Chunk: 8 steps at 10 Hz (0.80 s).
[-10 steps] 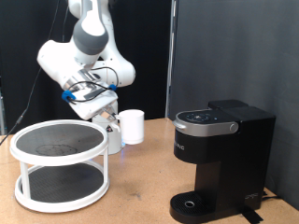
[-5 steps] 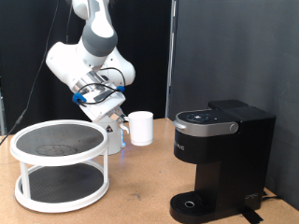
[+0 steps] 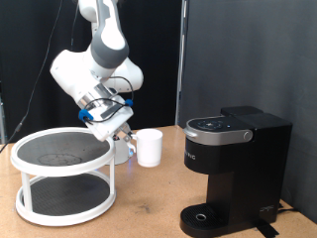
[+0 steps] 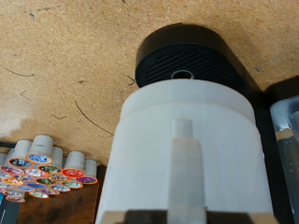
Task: Make a cup of coffee with the keurig machine
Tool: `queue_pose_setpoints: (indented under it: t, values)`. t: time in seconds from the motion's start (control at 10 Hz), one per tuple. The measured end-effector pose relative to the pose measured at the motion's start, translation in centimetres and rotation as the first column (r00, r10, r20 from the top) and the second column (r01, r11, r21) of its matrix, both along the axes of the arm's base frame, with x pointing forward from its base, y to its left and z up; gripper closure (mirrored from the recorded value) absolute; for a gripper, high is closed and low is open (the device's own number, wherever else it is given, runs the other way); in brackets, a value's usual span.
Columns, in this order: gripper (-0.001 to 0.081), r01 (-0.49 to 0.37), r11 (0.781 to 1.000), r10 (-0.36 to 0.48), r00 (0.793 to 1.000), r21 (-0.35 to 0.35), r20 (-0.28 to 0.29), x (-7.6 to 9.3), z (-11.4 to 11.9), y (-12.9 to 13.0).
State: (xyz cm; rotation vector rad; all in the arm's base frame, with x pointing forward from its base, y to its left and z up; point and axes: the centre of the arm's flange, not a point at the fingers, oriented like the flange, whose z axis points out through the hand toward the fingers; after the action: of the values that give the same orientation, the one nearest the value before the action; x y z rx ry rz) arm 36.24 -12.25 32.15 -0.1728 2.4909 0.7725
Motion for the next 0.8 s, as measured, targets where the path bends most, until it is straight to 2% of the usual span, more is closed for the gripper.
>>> queue_pose_setpoints:
  t: [0.5,0.8]
  values:
    - [0.0806,-0.016,0.999,0.015,1.0,-0.029,-0.021,2.4,-2.4,0.5]
    - [0.0806,-0.033,0.998,0.031,0.999,-0.061,-0.037,3.3,-4.3,1.5]
